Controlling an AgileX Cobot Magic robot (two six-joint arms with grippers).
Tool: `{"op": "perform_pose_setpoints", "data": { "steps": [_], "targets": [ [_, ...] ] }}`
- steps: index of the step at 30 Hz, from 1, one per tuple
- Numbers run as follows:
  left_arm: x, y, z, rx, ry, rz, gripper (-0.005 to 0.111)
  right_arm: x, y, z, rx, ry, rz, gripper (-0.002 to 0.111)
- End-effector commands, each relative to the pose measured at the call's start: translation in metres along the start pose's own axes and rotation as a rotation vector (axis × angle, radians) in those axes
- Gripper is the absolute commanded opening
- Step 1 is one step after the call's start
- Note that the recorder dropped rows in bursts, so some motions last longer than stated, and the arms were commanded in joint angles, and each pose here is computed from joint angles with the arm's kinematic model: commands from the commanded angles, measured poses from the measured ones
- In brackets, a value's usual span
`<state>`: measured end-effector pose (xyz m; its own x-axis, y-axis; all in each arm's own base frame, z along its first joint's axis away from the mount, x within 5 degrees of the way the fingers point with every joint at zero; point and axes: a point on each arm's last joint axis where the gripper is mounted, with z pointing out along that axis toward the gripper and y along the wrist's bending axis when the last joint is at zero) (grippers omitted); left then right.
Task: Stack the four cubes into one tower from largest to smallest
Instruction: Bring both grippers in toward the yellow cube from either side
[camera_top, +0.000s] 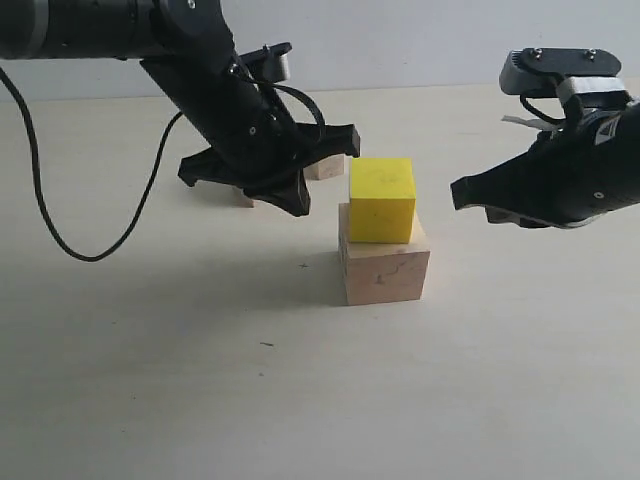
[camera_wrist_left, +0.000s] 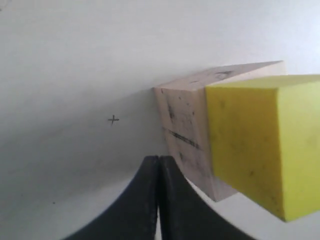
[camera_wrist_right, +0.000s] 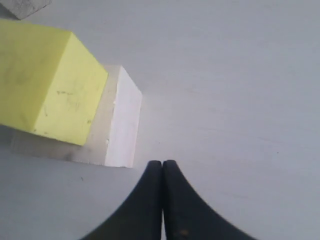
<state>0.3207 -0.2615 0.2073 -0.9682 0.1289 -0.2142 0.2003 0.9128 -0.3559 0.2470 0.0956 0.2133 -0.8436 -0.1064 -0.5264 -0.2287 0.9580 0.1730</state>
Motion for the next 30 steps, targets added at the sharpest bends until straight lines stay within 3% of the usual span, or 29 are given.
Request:
{"op": "perform_pose_setpoints", "data": {
  "steps": [1,8,15,30],
  "targets": [
    [-0.005,0.004,0.009,0.041,-0.004,-0.052,0.003,-0.01,-0.006,0.014,-0.079,0.012,0.042,0.0],
    [-0.007,-0.003,0.009,0.125,-0.022,-0.079,0.003,-0.02,-0.001,0.035,-0.183,0.07,0.051,0.0],
    [-0.006,-0.008,0.013,0.192,0.002,-0.108,0.003,-0.023,0.0,0.039,-0.192,0.07,0.074,0.0],
    [0.002,-0.009,0.013,0.198,0.083,-0.113,0.003,-0.025,-0.001,0.039,-0.188,0.051,0.089,0.0]
  ]
}}
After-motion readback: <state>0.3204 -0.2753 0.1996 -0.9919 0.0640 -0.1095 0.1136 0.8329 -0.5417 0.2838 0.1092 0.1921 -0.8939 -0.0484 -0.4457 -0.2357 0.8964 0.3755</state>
